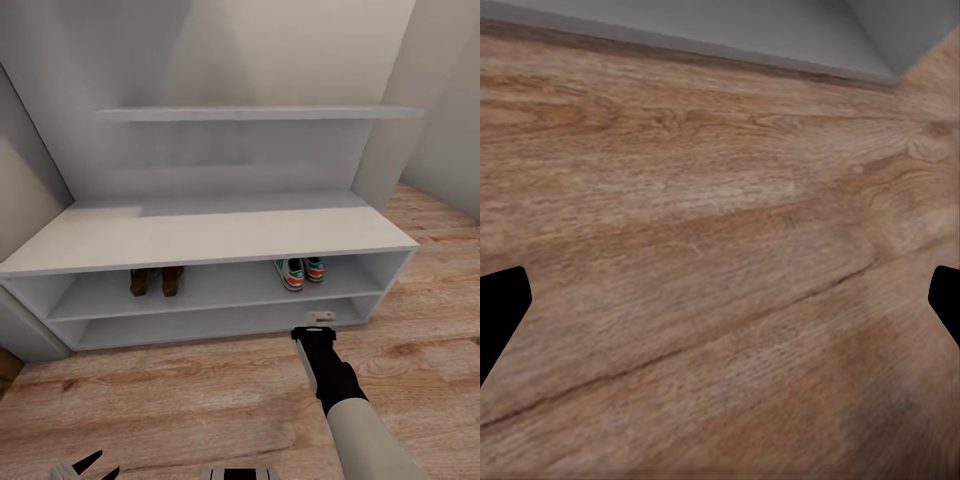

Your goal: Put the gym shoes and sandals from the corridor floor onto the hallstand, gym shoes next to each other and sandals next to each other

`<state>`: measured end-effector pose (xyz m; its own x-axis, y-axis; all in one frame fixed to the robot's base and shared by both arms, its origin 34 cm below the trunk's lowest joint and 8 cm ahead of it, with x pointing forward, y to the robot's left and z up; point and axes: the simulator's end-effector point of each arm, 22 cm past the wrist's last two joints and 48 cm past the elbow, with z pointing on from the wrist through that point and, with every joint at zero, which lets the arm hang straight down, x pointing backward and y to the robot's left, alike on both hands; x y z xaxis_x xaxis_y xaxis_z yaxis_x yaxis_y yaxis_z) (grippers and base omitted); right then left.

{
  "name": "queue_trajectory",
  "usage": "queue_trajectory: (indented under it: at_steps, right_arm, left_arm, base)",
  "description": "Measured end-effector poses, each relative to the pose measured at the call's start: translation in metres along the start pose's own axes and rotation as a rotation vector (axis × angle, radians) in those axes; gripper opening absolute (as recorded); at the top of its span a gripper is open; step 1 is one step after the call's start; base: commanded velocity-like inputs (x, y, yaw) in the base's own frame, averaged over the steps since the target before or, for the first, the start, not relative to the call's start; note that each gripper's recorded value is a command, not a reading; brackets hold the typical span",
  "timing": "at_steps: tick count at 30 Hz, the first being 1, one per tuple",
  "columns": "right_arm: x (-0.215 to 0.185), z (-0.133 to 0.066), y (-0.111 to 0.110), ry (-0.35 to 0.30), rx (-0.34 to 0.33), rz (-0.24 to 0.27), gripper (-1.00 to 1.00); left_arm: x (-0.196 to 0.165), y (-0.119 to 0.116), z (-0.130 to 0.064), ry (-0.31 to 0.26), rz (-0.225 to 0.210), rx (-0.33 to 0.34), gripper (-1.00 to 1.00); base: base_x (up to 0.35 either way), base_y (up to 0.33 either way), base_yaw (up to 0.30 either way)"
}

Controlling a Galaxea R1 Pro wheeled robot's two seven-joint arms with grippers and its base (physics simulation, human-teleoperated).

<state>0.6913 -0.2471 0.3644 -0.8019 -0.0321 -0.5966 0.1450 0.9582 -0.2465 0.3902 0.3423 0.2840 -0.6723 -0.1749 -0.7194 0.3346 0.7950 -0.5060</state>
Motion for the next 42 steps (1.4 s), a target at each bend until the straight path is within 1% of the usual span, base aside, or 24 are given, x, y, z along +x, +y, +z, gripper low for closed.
queue_trajectory:
  at_steps: [15, 18, 19, 21, 24, 25, 30, 34, 36, 38, 40, 42]
  right_arm:
    - [0.008, 0.002, 0.002, 0.017, -0.005, -0.007, 1.0]
    - [0.023, 0.006, 0.007, 0.046, -0.012, -0.02, 1.0]
    - [0.037, 0.009, 0.011, 0.074, -0.019, -0.031, 1.0]
    - [0.044, 0.01, 0.014, 0.084, -0.023, -0.039, 1.0]
    - [0.047, 0.009, 0.016, 0.078, -0.028, -0.041, 1.0]
    - [0.047, 0.01, 0.019, 0.061, -0.032, -0.038, 1.0]
    - [0.038, 0.004, 0.018, 0.029, -0.034, -0.031, 1.0]
    - [0.046, 0.001, 0.021, 0.042, -0.04, -0.041, 1.0]
    - [0.06, 0.002, 0.025, 0.062, -0.049, -0.053, 1.0]
    - [0.064, 0.001, 0.027, 0.06, -0.053, -0.055, 1.0]
    - [0.081, 0.003, 0.035, 0.066, -0.068, -0.065, 1.0]
    - [0.086, 0.002, 0.038, 0.063, -0.075, -0.067, 1.0]
  left_arm:
    - [0.0, 0.0, -0.001, 0.0, 0.002, -0.001, 1.0]
    - [0.0, 0.0, -0.001, 0.0, 0.002, -0.001, 1.0]
    - [0.0, 0.001, -0.001, 0.0, 0.002, -0.001, 1.0]
    - [-0.002, 0.0, -0.001, -0.003, 0.005, 0.0, 1.0]
    - [-0.007, -0.001, -0.001, -0.013, 0.011, 0.002, 1.0]
    - [-0.008, -0.001, -0.001, -0.016, 0.014, 0.003, 1.0]
    - [-0.016, -0.004, -0.001, -0.032, 0.025, 0.006, 1.0]
    - [-0.022, -0.005, -0.002, -0.045, 0.034, 0.009, 1.0]
    - [-0.025, -0.006, -0.002, -0.051, 0.037, 0.011, 1.0]
    - [-0.028, -0.007, -0.002, -0.057, 0.041, 0.012, 1.0]
    - [-0.032, -0.008, -0.003, -0.057, 0.039, 0.005, 1.0]
    - [-0.036, -0.008, -0.004, -0.058, 0.039, -0.002, 1.0]
  base:
    - [-0.008, 0.0, 0.0]
    - [0.0, 0.0, 0.0]
    - [0.0, 0.0, 0.0]
    - [0.0, 0.0, 0.0]
    - [0.0, 0.0, 0.0]
    - [0.0, 0.0, 0.0]
    - [0.0, 0.0, 0.0]
    - [0.0, 0.0, 0.0]
    - [0.0, 0.0, 0.0]
    - [0.0, 0.0, 0.0]
    - [0.0, 0.0, 0.0]
    - [0.0, 0.0, 0.0]
